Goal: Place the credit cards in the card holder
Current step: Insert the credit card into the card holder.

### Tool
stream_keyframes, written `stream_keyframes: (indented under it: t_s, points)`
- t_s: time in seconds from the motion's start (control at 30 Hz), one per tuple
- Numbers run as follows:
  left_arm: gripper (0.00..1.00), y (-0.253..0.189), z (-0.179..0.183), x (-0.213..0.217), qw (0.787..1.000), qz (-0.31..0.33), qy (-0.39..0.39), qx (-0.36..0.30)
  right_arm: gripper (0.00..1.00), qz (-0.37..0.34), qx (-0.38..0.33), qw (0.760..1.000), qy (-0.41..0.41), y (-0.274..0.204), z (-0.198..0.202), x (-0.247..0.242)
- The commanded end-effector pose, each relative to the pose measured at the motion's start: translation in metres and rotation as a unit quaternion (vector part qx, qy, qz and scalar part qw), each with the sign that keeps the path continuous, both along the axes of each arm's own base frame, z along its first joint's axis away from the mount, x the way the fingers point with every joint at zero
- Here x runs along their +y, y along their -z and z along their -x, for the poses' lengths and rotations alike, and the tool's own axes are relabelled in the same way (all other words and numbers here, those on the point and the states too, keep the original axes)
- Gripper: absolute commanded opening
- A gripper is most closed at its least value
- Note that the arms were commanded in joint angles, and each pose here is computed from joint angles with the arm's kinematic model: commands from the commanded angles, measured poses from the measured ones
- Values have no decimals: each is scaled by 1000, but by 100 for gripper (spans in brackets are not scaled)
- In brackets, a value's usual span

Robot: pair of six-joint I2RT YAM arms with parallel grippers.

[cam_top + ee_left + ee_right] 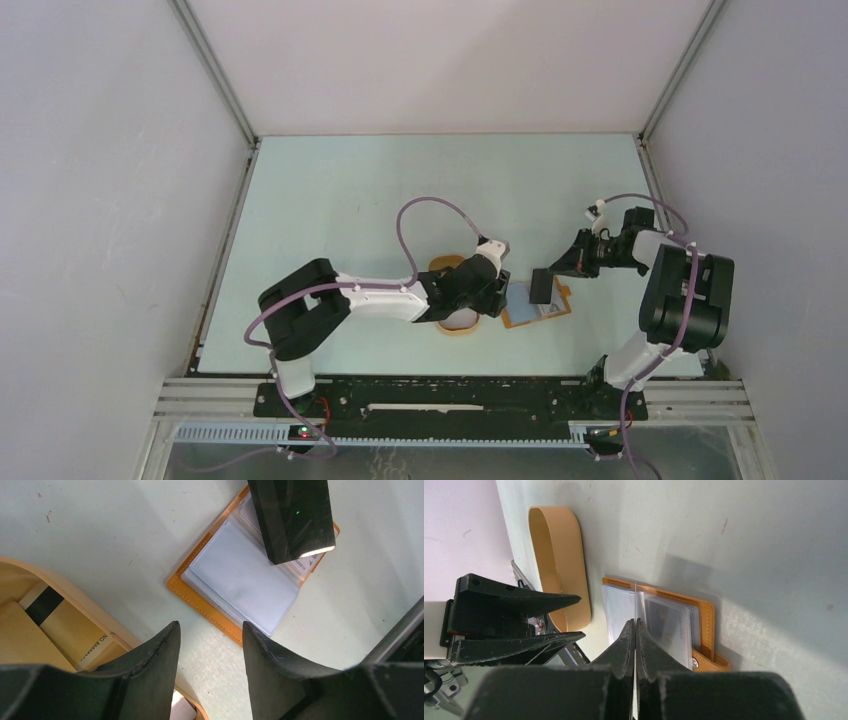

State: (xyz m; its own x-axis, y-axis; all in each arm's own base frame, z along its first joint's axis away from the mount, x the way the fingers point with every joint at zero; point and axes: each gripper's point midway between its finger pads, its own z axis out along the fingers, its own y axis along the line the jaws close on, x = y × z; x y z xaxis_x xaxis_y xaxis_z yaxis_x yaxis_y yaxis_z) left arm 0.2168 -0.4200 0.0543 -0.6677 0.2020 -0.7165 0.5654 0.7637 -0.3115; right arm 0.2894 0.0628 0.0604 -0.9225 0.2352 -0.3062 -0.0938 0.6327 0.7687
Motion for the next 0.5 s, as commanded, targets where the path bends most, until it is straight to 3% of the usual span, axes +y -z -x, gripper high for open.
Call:
stream_keyframes:
  t_s: [0.0,0.47]
  points:
    - [55,-12,9,6,1000,15,17,5,0,-28,0,999,-22,-6,-2,11]
    - [57,-15,31,-17,996,66,23,53,0,-22,22,998,-46,-2,7,22]
